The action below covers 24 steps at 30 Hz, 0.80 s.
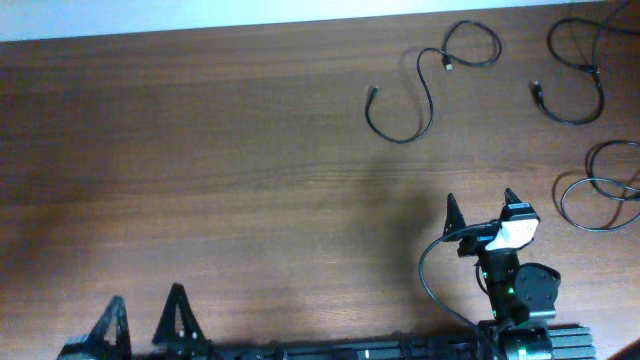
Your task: Untangle cables
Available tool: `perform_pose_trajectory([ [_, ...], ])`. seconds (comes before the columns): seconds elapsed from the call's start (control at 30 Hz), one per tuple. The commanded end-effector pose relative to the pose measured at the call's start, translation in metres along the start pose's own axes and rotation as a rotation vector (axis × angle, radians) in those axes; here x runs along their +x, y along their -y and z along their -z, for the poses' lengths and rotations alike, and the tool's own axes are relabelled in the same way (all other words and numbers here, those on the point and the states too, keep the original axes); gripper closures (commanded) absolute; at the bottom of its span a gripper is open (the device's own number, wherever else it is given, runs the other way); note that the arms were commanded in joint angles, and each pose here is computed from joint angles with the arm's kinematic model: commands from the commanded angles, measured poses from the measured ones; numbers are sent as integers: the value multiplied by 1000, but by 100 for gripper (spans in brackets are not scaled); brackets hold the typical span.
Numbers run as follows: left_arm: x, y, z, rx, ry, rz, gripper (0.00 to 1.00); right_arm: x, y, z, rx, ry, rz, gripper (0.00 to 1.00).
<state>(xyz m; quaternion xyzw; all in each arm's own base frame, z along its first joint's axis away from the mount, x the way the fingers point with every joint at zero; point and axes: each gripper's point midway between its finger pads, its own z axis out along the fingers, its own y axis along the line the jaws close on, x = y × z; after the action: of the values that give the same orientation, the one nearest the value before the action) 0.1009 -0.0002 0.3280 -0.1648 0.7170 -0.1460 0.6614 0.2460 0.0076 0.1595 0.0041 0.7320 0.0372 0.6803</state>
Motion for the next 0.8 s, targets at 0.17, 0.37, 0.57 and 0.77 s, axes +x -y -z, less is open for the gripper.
perform_pose_trajectory([
  [0.17, 39, -10, -80, 54, 4, -207, 1, 2, 1, 0, 8, 0, -2, 1],
  [0.37, 90, -36, -136, 58, 41, -208, 1, 2, 1, 0, 8, 0, -2, 1],
  [0.57, 128, -69, -158, -14, 68, -214, 1, 2, 1, 0, 8, 0, -2, 1],
  [0.77, 147, -65, -159, 36, -9, -607, 1, 2, 1, 0, 8, 0, -2, 2],
])
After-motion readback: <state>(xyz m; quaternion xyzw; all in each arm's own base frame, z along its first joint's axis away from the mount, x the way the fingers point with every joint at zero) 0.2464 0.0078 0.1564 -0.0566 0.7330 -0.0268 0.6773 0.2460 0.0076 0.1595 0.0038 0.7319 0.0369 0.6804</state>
